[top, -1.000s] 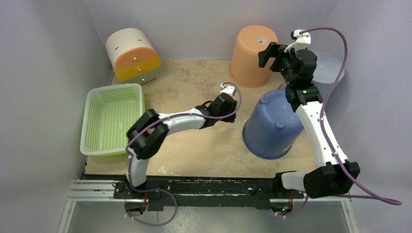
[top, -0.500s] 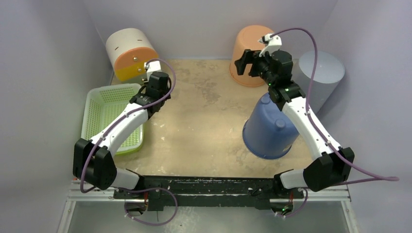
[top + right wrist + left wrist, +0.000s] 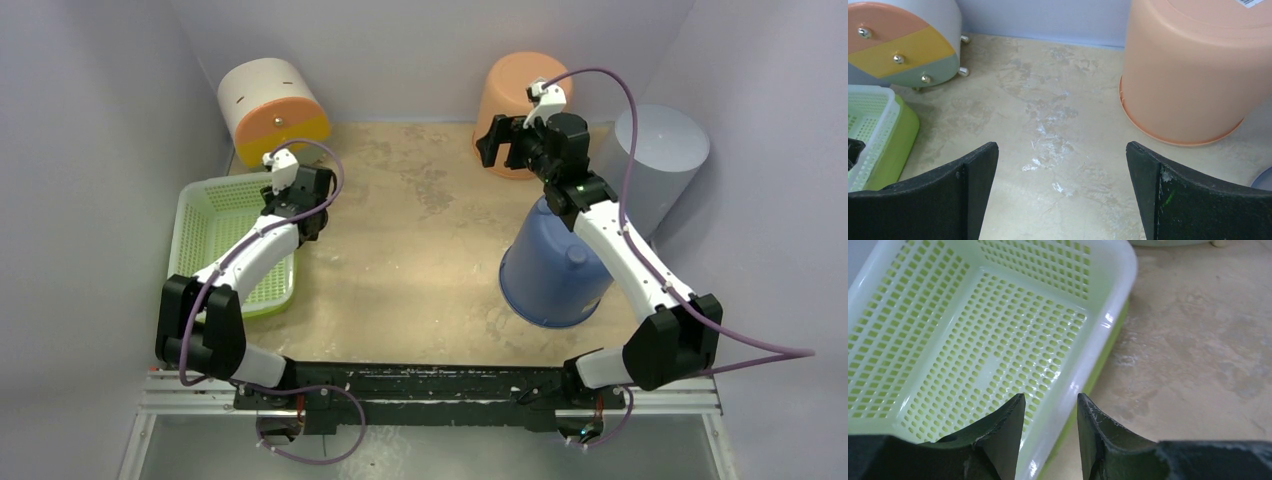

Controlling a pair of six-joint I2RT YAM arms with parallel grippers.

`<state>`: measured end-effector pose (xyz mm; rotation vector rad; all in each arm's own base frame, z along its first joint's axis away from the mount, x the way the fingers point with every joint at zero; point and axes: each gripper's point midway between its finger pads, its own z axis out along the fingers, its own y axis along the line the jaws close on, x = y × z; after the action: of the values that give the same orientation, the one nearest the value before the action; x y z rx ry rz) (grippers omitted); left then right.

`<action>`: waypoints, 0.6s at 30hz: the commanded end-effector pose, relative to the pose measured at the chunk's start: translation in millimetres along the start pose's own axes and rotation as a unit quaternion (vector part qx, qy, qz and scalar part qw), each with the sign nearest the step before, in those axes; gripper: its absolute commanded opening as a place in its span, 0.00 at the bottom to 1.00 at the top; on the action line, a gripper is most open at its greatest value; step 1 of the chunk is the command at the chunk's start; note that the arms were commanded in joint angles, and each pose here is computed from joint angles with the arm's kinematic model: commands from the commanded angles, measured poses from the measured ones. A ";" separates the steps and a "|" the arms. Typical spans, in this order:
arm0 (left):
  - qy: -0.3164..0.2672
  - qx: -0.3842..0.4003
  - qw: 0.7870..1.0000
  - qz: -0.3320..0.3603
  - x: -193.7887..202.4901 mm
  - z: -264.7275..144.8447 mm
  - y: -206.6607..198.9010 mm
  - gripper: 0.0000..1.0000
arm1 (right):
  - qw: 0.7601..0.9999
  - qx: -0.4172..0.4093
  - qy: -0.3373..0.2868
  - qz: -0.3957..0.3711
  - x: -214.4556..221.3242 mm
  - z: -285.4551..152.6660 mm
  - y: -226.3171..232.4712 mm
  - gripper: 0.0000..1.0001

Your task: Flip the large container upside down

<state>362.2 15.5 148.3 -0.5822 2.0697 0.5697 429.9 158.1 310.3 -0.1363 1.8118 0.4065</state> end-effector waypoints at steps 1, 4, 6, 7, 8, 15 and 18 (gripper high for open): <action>-0.023 -0.033 0.998 -0.058 -12.0 13.6 13.8 0.40 | 1.000 -0.009 -0.025 -0.007 -10.5 -1.9 2.3 1.00; -0.017 -0.030 0.998 -0.058 -6.5 19.1 10.7 0.40 | 1.000 -0.008 -0.023 -0.007 -6.9 -1.7 1.3 1.00; -0.013 -0.028 0.998 -0.053 -3.1 21.7 8.0 0.39 | 1.000 -0.004 -0.022 -0.007 -5.5 -2.7 -0.2 1.00; -0.009 -0.023 0.998 -0.049 -0.4 23.1 5.6 0.40 | 1.000 -0.003 -0.023 -0.007 -5.5 -3.4 -0.5 1.00; -0.006 -0.017 0.999 -0.049 1.8 24.0 2.7 0.39 | 1.000 -0.002 -0.023 -0.007 -5.0 -3.7 -1.1 1.00; -0.001 0.024 0.998 -0.053 7.5 24.1 -10.8 0.41 | 1.000 0.001 -0.021 -0.005 -0.6 -2.8 -2.8 1.00; 0.005 0.034 0.998 -0.053 13.4 26.1 -15.3 0.43 | 1.000 -0.003 -0.017 -0.003 2.7 -0.7 -1.8 1.00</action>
<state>372.4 23.1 122.7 -0.6622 2.0575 0.4991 427.4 157.8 288.9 -0.1398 1.8475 0.4034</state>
